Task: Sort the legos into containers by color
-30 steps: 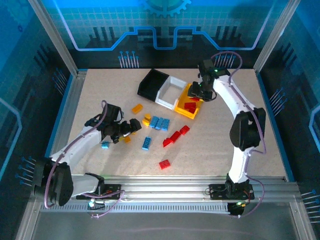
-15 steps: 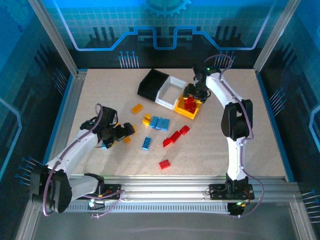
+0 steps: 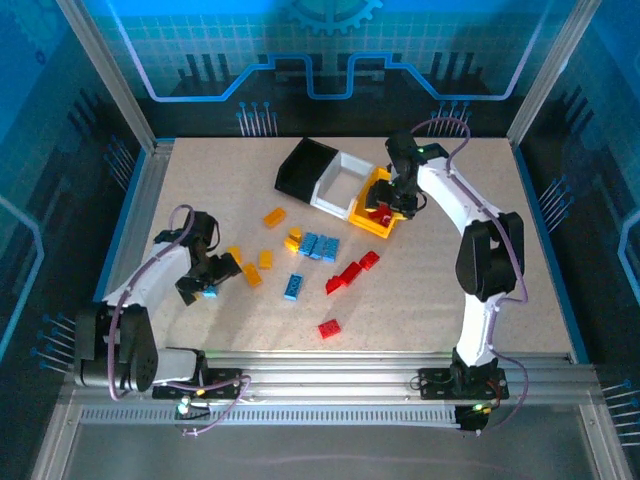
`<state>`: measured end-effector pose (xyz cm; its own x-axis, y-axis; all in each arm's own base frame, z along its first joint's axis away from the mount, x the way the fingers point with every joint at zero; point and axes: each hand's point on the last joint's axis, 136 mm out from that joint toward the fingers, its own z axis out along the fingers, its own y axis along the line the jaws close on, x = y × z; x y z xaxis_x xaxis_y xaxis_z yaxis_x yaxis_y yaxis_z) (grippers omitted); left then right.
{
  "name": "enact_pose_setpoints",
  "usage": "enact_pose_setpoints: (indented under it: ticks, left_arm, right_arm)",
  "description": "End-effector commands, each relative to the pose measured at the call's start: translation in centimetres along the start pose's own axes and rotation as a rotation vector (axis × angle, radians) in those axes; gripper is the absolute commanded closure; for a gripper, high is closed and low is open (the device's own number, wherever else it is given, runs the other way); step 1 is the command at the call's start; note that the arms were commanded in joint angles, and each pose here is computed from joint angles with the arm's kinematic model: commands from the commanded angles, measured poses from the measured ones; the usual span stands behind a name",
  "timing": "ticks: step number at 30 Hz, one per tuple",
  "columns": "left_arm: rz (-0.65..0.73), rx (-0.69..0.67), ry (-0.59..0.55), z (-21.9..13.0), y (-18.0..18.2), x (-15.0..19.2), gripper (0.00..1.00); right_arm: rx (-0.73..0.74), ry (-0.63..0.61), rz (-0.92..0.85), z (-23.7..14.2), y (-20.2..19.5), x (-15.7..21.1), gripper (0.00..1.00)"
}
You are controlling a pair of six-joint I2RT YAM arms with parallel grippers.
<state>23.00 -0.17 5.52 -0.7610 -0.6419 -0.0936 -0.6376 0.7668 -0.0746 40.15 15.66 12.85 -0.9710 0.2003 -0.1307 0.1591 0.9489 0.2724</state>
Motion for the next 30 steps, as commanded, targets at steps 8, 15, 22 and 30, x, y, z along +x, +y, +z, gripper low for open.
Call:
enact_pose_setpoints:
  ticks: [8,15,22,30]
  left_arm:
    - [0.066,-0.041,0.040,2.8,0.6,-0.9,0.09]
    - [0.087,-0.054,0.078,4.0,0.5,-0.7,0.18]
    - [0.086,0.014,0.124,4.7,-0.2,0.6,0.26]
    - [0.098,0.037,0.116,4.0,-0.3,0.9,0.26]
  right_arm:
    - [-0.031,-0.007,0.009,-1.2,0.2,1.8,0.32]
    - [-0.016,-0.006,0.025,-1.2,-0.5,2.5,0.33]
    - [-0.012,-0.001,0.042,-0.8,-0.8,2.9,0.33]
    - [-0.009,0.004,0.030,-0.2,0.3,3.3,0.34]
